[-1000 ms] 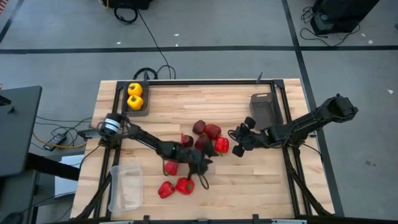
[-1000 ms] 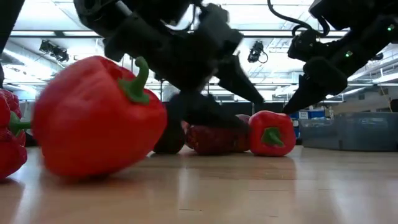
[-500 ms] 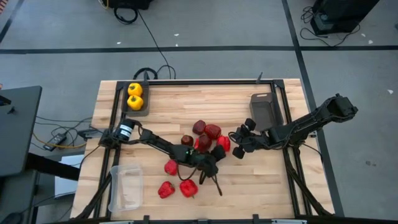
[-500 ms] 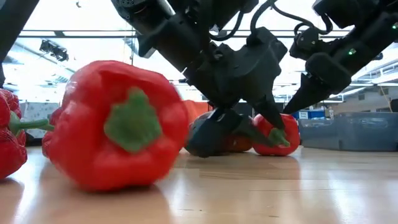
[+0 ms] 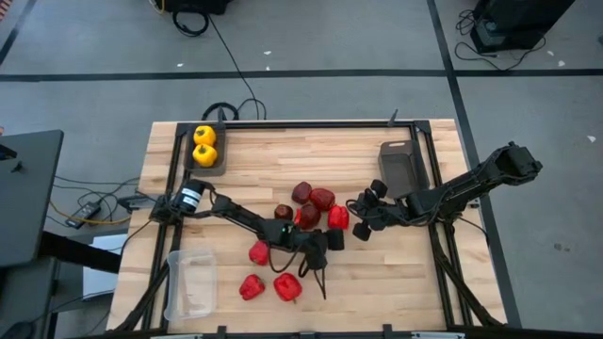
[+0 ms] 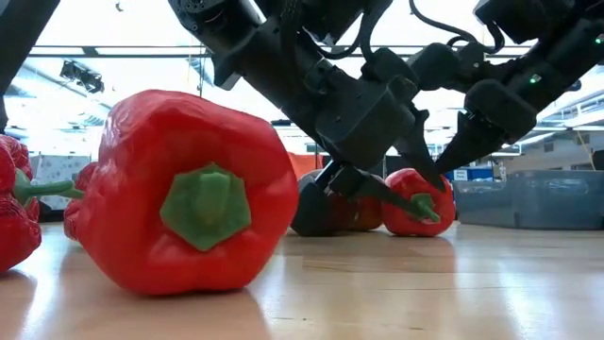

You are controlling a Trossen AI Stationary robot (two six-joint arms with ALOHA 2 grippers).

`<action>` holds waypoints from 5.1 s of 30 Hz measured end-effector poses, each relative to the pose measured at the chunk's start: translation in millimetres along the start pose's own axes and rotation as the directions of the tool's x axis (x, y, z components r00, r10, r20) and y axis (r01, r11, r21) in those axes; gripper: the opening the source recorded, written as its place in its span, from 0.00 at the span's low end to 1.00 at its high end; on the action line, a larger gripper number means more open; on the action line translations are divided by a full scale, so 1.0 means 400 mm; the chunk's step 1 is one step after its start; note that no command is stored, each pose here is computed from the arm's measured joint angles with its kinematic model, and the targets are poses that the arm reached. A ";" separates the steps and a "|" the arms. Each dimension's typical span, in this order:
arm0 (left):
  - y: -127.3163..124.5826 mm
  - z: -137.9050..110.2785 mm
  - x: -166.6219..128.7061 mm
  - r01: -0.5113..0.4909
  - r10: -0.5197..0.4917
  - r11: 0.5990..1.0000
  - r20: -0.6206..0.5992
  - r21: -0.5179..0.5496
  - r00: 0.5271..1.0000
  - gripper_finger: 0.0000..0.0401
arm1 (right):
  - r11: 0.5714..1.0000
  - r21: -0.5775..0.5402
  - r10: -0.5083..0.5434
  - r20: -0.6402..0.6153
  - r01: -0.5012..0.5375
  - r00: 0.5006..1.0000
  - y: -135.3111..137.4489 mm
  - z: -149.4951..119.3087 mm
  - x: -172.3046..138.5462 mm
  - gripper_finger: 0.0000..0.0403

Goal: Sort produce into baskets
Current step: Put the red bell pepper into the right black transparent bin

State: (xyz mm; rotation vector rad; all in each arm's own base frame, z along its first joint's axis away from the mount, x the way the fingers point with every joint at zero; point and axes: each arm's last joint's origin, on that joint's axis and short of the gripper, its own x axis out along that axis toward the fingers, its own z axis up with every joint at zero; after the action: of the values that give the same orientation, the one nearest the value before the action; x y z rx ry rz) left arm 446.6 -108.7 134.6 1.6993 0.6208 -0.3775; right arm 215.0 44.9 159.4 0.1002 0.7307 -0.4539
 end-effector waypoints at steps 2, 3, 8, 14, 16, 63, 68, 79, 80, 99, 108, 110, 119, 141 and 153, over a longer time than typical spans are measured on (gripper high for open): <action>0.001 -0.003 0.002 -0.003 0.003 1.000 0.024 -0.005 1.000 0.34 | 1.000 0.000 0.000 0.000 0.000 1.000 0.000 0.000 0.000 0.04; -0.002 -0.004 0.007 -0.002 0.002 1.000 0.036 -0.007 0.999 0.34 | 1.000 -0.001 0.000 -0.001 0.000 1.000 0.000 0.000 0.000 0.04; -0.017 -0.003 0.037 -0.028 0.028 1.000 0.028 0.004 0.999 0.34 | 1.000 -0.003 -0.001 -0.005 0.001 1.000 -0.001 -0.001 0.000 0.04; -0.027 -0.004 0.054 -0.044 0.044 0.999 -0.029 0.019 0.999 0.34 | 1.000 -0.003 0.000 -0.010 0.000 1.000 -0.001 -0.002 0.000 0.04; -0.027 -0.007 0.056 -0.046 0.047 0.999 -0.033 0.017 0.998 0.34 | 1.000 -0.004 -0.001 -0.011 0.001 1.000 -0.001 -0.003 0.000 0.04; 0.144 -0.174 -0.047 -0.050 0.000 0.786 -0.081 -0.616 0.997 0.02 | 0.981 0.002 -0.190 0.160 0.192 0.969 -0.025 0.018 -0.059 0.06; 0.215 -0.282 -0.122 -0.044 0.049 0.593 -0.018 -0.804 0.999 0.00 | 0.984 -0.034 -0.166 0.208 0.177 0.964 -0.047 0.036 -0.102 0.14; 0.217 -0.465 -0.178 -0.002 0.013 0.371 0.003 -0.929 1.000 0.00 | 0.989 0.137 -0.003 0.347 -0.047 0.938 -0.098 0.071 -0.211 0.32; 0.208 -0.471 -0.171 0.018 0.005 0.353 0.021 -0.935 1.000 0.00 | 0.989 0.121 0.040 0.334 -0.085 0.942 -0.099 0.069 -0.215 0.33; -0.041 -0.430 -0.108 0.204 -0.195 0.144 0.174 -0.968 0.965 0.00 | 0.989 -0.122 -0.014 -0.631 -0.082 0.776 -0.050 0.072 -0.170 0.35; -0.102 -0.383 -0.105 0.079 -0.190 0.128 0.054 -0.989 0.980 0.00 | 0.643 -0.535 -0.131 -0.782 -0.548 0.610 0.049 0.026 -0.096 0.34; -0.099 -0.370 -0.107 0.055 -0.192 0.145 0.026 -0.988 0.981 0.00 | 0.606 -0.539 -0.155 -0.801 -0.584 0.578 0.054 0.016 -0.075 0.34; -0.091 -0.316 -0.113 -0.001 -0.175 0.204 -0.038 -0.979 0.984 0.00 | 0.464 -0.475 -0.220 -0.879 -0.747 0.423 0.058 -0.016 -0.047 0.33; -0.079 -0.258 -0.127 -0.083 -0.150 0.153 -0.106 -0.985 0.983 0.00 | 0.349 -0.490 -0.223 -0.872 -0.799 0.436 0.026 -0.069 -0.015 0.33; -0.065 -0.257 -0.126 -0.104 -0.099 0.113 -0.116 -0.988 0.988 0.00 | 0.225 -0.535 -0.356 -0.823 -0.815 0.442 -0.004 -0.067 -0.014 0.31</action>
State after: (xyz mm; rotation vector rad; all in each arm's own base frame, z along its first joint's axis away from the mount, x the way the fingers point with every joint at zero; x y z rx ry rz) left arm 382.1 -15.5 165.1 0.3212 0.7252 0.2361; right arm 194.0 51.9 143.3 -0.8268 1.9414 0.6726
